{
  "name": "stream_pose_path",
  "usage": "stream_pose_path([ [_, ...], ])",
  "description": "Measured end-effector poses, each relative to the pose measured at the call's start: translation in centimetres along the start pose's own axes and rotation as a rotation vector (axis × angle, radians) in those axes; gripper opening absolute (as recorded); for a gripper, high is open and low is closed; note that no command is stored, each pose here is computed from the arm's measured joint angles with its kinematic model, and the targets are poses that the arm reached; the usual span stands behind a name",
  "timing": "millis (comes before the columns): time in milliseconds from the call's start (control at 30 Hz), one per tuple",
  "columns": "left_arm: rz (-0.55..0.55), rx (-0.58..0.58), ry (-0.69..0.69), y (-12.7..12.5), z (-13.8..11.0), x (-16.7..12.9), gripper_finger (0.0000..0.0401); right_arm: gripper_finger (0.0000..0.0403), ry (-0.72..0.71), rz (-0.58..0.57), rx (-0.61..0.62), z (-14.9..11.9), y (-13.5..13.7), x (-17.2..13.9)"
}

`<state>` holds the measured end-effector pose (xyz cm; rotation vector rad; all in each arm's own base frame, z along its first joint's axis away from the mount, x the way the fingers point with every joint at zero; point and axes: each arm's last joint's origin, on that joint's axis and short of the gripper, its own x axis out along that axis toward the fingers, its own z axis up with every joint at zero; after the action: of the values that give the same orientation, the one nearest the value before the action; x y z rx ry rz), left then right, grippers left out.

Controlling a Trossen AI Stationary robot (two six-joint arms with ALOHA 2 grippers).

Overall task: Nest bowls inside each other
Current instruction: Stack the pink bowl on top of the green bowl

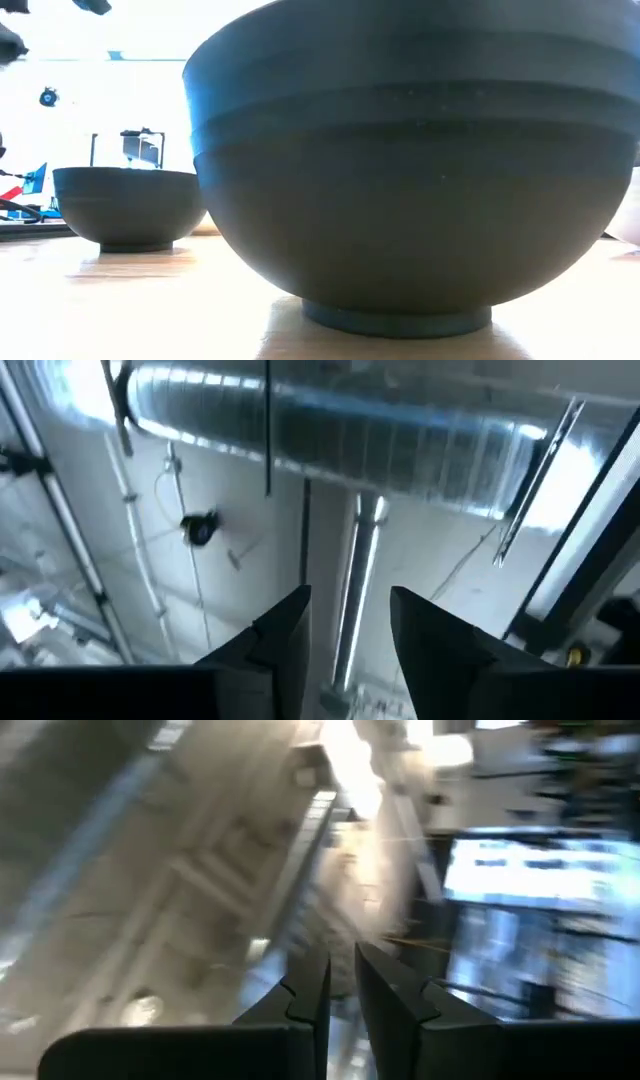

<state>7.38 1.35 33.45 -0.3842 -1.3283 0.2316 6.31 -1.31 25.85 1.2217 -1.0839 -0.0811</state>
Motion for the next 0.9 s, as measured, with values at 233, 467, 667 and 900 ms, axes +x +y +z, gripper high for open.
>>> stream_pose_path([
  [233, -0.090, 0.054, 0.105, -3.4, -2.8, 9.0, 0.0122, 0.0047, 0.010, 0.175, -0.499, 0.4, 7.8, 4.6],
  [467, 0.210, 0.202, 0.724, -1.9, -13.1, 13.2, 0.0122, 0.0047, 0.416, -0.135, -1.194, -2.5, 10.0, 9.4],
  [667, 0.278, 0.266, 1.198, 1.0, -23.0, 14.5, 0.0122, 0.0047, 0.879, -0.466, -1.510, -5.5, 7.1, 11.1],
  [900, 0.455, 0.205, 1.421, 4.7, -27.4, 16.0, 0.0122, 0.0047, 1.156, -0.681, -1.570, -7.9, 1.1, 11.7],
])
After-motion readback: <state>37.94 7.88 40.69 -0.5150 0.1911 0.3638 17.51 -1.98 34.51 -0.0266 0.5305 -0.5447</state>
